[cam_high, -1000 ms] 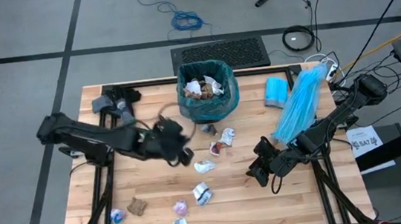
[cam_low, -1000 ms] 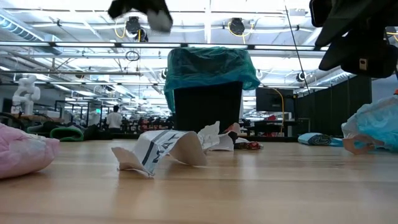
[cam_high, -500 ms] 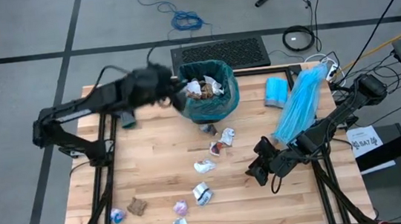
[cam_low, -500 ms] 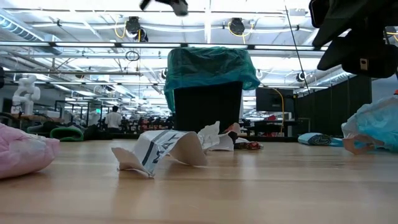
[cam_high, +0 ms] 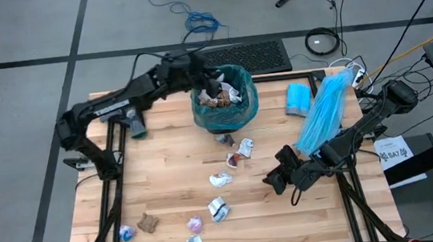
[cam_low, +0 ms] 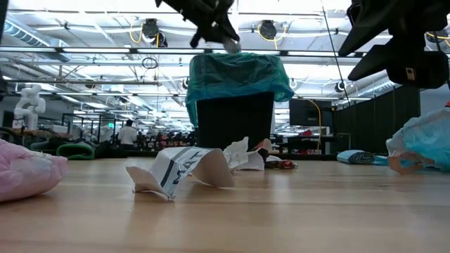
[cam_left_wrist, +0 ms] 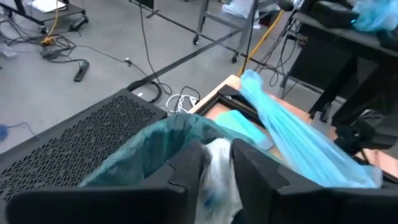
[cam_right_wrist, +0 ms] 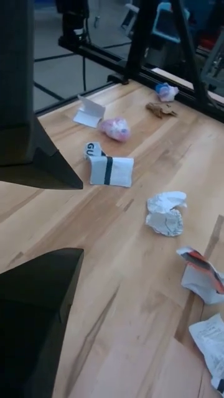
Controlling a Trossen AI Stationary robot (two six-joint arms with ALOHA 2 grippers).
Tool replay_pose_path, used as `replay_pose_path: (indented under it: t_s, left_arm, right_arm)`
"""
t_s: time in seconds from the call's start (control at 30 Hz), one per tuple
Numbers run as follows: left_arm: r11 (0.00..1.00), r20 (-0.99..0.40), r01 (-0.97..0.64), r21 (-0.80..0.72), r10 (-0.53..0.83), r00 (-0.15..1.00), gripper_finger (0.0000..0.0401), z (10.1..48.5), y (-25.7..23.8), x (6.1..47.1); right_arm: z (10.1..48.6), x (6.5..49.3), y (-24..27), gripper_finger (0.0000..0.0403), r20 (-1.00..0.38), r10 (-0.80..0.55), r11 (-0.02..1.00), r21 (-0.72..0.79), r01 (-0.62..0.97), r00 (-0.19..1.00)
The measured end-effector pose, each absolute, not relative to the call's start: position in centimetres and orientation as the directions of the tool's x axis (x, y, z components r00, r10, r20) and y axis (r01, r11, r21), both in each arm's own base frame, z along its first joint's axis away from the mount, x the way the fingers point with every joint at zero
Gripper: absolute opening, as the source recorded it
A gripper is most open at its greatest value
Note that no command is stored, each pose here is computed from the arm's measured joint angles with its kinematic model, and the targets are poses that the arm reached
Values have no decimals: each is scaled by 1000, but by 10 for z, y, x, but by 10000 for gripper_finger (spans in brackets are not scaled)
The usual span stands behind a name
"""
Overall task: Place trash/remove bag and relplace
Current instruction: Put the blue plastic into the trash bin, then put the brown napkin into the trash bin
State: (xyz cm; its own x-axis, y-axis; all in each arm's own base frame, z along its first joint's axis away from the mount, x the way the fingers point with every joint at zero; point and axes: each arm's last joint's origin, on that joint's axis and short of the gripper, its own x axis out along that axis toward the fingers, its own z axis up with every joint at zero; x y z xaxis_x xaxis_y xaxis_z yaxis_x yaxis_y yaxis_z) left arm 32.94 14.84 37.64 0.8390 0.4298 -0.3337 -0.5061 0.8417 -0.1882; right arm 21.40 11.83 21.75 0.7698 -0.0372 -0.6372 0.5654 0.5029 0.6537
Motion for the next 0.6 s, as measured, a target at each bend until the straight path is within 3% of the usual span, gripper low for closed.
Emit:
replay_pose_path:
  t_s: [0.3, 0.6]
  left_arm:
    - [878, -345, -449, -167, 375, 860, 170, 364, 160, 338]
    - [881, -319, -444, -164, 379, 869, 172, 393, 141, 312]
  right_arm:
    - [218, 218, 110, 155, -637, -65, 454, 667, 591, 768]
    - [217, 218, 110, 155, -642, -66, 489, 647, 586, 764]
